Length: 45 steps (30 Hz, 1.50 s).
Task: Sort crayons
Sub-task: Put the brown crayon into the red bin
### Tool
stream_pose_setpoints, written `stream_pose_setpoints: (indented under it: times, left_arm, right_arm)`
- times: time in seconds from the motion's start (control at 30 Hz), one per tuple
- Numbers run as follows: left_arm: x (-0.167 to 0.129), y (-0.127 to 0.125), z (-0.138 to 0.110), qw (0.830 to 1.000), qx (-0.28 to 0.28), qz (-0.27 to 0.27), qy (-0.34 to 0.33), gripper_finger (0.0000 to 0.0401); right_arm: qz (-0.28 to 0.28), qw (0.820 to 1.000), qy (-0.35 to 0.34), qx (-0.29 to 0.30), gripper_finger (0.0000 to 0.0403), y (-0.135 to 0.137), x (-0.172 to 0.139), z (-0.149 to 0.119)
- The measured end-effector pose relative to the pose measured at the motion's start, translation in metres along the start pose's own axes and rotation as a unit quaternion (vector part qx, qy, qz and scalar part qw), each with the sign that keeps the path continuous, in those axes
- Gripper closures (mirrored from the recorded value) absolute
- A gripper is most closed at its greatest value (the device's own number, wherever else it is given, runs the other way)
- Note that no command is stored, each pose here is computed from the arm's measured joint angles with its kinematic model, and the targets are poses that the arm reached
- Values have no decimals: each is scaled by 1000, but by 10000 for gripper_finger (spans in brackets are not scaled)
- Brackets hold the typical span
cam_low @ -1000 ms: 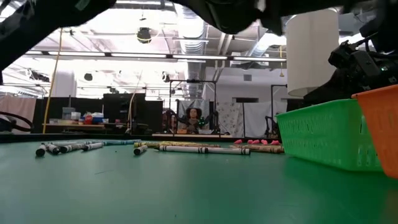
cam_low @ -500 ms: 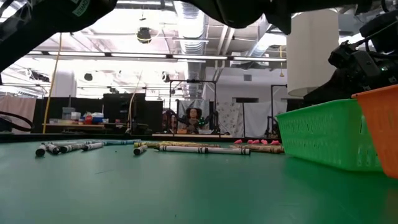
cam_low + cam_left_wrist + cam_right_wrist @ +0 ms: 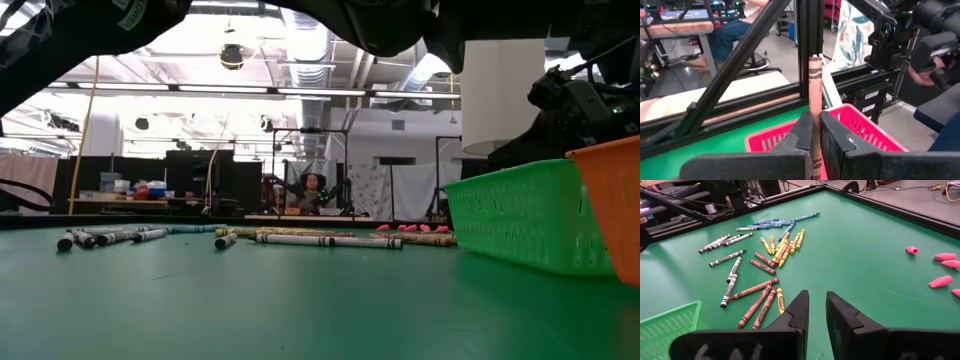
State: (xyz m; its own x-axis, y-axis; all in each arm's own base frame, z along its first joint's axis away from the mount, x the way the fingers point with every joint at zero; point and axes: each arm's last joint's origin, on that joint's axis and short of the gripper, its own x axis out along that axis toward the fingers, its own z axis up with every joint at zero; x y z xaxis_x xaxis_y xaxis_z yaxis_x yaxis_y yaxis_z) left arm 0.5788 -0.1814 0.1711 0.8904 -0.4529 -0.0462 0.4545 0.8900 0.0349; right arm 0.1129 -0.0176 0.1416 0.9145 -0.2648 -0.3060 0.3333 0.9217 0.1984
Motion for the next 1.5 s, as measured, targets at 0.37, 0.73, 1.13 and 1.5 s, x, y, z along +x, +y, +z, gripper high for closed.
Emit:
stream_pose_setpoints:
  times: [0.37,0.73,1.13,1.5]
  left_arm:
    - [0,0,-1,1000,-2,1,5,392]
    - [0,-1,0,1000,-11,-2,1,298]
    - [-20,21,49,998,-21,43,51,270]
    - [-168,30,222,960,37,119,251,288]
  right_arm:
    - [0,1000,0,-1,335,0,0,0]
    - [0,1000,0,-4,335,0,0,0]
    - [3,1000,1,-4,335,0,0,0]
    - [3,1000,3,-6,335,0,0,0]
